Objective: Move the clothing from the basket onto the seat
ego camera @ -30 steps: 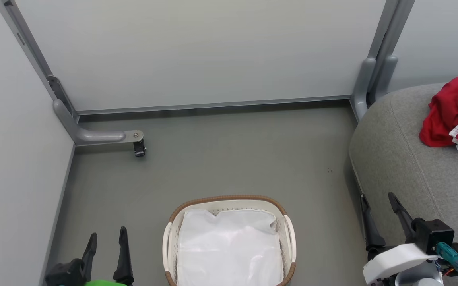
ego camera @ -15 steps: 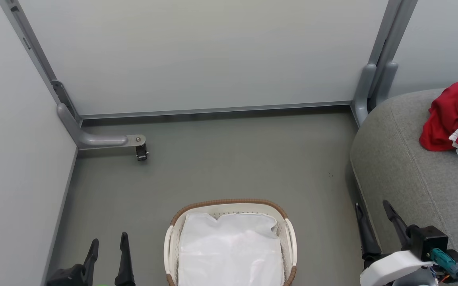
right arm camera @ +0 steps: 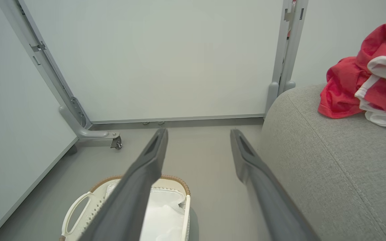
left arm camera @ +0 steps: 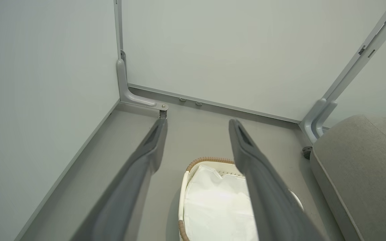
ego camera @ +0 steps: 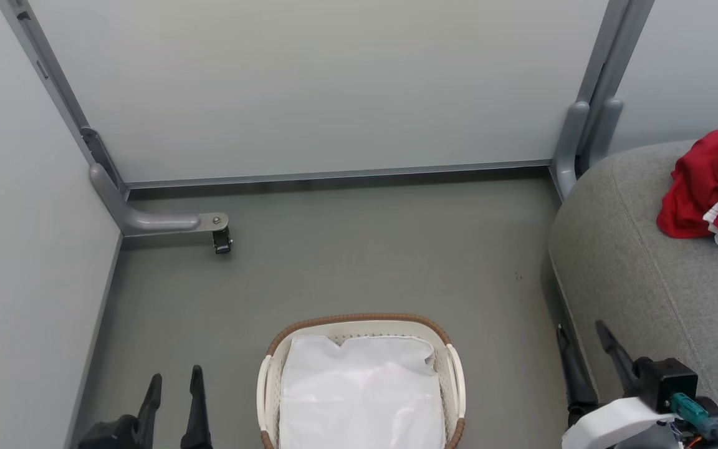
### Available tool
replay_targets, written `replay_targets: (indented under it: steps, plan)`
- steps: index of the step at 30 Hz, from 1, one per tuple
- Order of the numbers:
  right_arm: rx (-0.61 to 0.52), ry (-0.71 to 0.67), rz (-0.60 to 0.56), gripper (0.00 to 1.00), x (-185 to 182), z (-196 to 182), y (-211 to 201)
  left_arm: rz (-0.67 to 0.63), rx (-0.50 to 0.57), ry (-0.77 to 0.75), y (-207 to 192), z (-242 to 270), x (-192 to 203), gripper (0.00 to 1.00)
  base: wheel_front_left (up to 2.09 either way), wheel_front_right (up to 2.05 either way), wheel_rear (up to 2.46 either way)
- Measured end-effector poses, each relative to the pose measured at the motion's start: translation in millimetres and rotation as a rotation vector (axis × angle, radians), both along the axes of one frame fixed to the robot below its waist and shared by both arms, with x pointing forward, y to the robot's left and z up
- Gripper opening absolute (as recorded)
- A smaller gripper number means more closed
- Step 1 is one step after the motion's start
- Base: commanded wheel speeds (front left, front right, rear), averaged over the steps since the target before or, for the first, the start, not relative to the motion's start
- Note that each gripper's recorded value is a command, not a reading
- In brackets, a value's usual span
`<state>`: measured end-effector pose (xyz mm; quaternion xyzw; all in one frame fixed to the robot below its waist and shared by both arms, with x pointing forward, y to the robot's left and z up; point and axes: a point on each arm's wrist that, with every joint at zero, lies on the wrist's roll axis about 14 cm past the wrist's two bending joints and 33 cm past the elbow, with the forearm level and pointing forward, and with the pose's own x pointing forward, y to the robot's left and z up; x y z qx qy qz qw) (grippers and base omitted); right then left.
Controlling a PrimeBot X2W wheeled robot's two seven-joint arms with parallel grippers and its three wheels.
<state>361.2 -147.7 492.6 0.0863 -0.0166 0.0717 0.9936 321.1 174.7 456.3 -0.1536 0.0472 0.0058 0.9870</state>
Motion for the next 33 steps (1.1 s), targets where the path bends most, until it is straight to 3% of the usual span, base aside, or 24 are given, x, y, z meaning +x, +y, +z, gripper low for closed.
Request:
replay_targets:
  steps: [5, 33]
  plan:
    - [0.022, 0.055, -0.006, 0.00, -5, -15, 0, 0.002, -0.013, 0.044, -1, -12, -3, 0.00, 0.00, 0.00, 0.00]
    - [0.483, 0.144, -0.116, 0.00, 5, -16, -25, 0.104, -0.435, 0.091, 14, -9, 15, 0.00, 0.00, 0.00, 0.00]
